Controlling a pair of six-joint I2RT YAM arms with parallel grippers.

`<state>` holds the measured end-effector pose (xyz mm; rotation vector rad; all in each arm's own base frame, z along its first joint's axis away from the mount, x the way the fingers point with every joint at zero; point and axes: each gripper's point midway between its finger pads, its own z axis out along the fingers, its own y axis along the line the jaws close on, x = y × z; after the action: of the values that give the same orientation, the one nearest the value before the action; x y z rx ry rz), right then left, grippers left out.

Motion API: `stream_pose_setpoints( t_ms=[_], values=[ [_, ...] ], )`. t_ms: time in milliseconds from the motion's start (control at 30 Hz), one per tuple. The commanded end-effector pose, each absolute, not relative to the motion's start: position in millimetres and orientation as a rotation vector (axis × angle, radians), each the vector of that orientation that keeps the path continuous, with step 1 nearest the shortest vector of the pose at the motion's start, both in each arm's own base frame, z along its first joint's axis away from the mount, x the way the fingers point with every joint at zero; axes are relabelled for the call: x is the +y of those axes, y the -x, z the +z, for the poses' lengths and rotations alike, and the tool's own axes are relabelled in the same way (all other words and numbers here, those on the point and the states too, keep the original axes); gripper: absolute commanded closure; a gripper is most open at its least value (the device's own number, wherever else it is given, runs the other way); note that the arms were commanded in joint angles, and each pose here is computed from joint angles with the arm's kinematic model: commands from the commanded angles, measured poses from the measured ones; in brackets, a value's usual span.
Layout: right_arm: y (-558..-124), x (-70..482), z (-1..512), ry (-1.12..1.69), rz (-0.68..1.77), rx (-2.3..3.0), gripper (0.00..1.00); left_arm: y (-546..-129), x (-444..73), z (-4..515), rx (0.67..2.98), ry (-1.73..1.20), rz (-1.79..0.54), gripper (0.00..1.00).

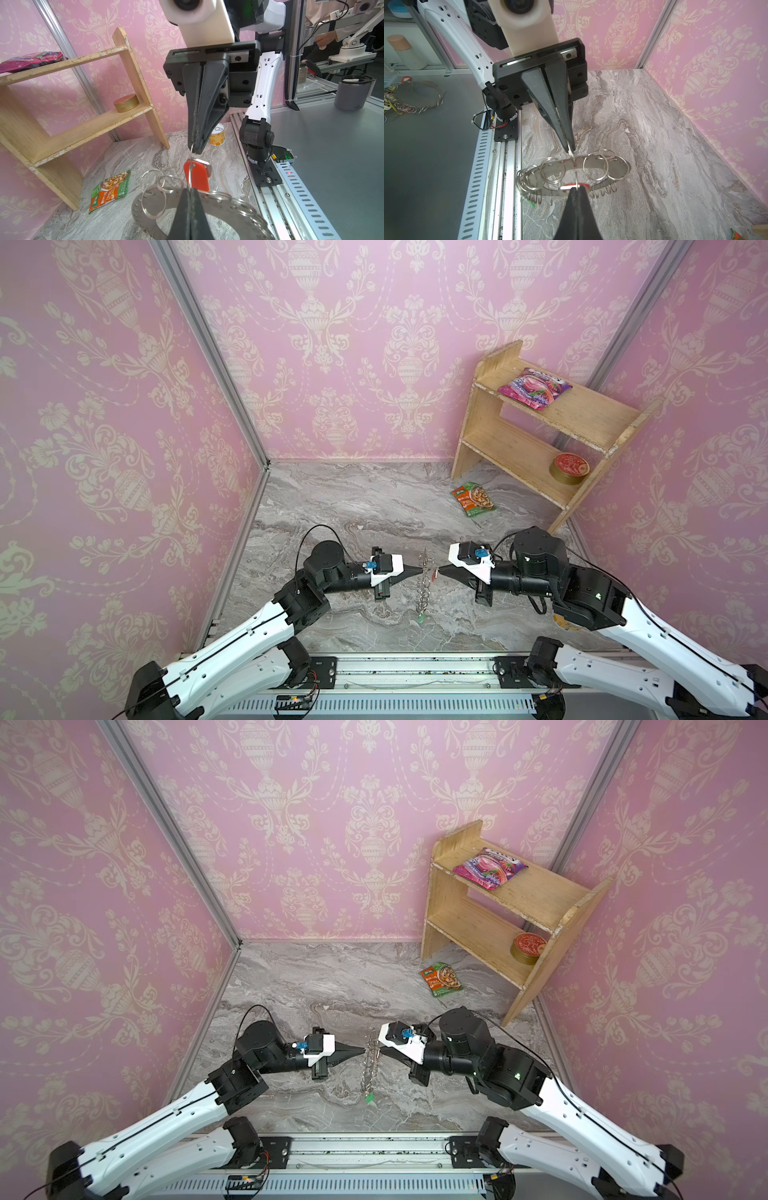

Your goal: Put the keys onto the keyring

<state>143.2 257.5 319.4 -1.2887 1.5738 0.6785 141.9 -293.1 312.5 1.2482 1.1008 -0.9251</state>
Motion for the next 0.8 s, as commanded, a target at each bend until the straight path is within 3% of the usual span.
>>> stream_pose_setpoints(
  t_ms=[0,767],
  values=[
    [-142.7,260.9,317.7,1.282,0.714,1.580,1.00,-143.9,-288.8,327.9,1.039,-1.206,-0.893,1.00],
    [-149.4,265.6,326.1,1.257,0.726,1.564,1.00,-139.0,-292.4,327.1,1.034,-1.229,-0.937,1.00]
  ],
)
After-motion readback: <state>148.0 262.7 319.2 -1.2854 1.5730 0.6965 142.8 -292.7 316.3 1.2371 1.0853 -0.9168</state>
